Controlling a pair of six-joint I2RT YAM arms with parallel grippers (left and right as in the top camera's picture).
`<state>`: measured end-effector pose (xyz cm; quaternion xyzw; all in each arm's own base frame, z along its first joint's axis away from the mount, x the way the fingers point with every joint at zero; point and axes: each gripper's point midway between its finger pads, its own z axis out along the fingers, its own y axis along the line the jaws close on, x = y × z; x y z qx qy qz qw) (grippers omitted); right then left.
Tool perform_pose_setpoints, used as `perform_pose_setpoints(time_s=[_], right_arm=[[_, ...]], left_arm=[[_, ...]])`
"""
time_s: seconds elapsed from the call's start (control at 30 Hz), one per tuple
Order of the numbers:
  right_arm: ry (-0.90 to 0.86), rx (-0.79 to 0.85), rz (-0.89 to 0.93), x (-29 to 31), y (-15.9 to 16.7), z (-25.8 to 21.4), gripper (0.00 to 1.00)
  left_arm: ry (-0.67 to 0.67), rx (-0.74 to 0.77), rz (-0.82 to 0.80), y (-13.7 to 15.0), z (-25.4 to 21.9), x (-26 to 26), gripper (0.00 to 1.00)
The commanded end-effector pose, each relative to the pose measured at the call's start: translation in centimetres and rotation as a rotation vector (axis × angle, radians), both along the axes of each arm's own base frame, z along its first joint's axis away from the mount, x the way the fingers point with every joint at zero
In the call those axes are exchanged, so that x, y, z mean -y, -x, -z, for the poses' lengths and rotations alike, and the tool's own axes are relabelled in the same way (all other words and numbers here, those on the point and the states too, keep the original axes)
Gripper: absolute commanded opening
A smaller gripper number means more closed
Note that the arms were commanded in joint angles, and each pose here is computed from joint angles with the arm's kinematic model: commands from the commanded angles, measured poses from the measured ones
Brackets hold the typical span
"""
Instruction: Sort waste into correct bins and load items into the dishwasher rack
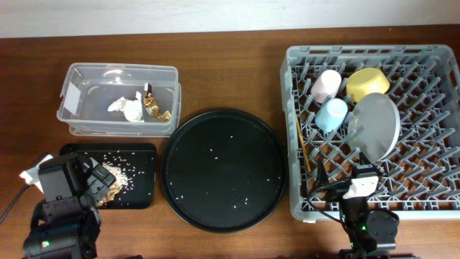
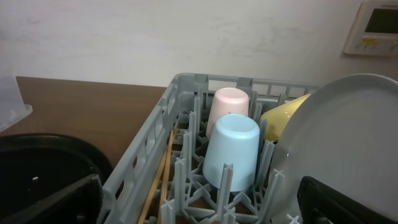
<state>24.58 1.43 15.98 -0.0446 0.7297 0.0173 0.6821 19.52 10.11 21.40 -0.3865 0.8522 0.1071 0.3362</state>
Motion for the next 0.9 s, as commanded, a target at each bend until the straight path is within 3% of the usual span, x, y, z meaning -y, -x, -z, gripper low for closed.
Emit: perform_pose_setpoints(time_s=[0.0,0.17,0.2,0.3,0.4,0.63,0.8,0.87], right_arm=[[0.007,0.0,0.006,0.1,0.0,0.2,0.98],[0.007,0.0,0.006,0.1,0.0,0.2,0.98],[0.007,0.0,0.006,0.1,0.0,0.2,0.98],[0.007,0.0,0.006,0.1,0.0,0.2,0.98],[0.007,0.0,0.006,0.1,0.0,0.2,0.98],[0.007,0.0,0.006,0.1,0.0,0.2,0.98],[0.007,0.0,0.006,0.1,0.0,0.2,0.98],[0.007,0.0,0.006,0.1,0.0,0.2,0.98]], left_arm=[[-0.001,0.01,-0.008,0.0,-0.3,-0.1,0.99],[0.009,0.016,0.0,-0.1,-0.3,0.1,0.99],[0.068,0.071,0.047,-1.3,-0.5,1.3,0.99],[0.188,0.51,0.345,-7.6,-7.5,6.2,0.99],[0.141,0.761,0.515,-7.9,-11.0,9.7,0.99],[0.07,0.957,0.542,-5.6,-0.7,10.3,0.99],[0.071,0.943,0.534,-5.4,3.4,10.2,0.99],[0.042,0.879,0.445,-5.1,5.1,9.1,0.99]])
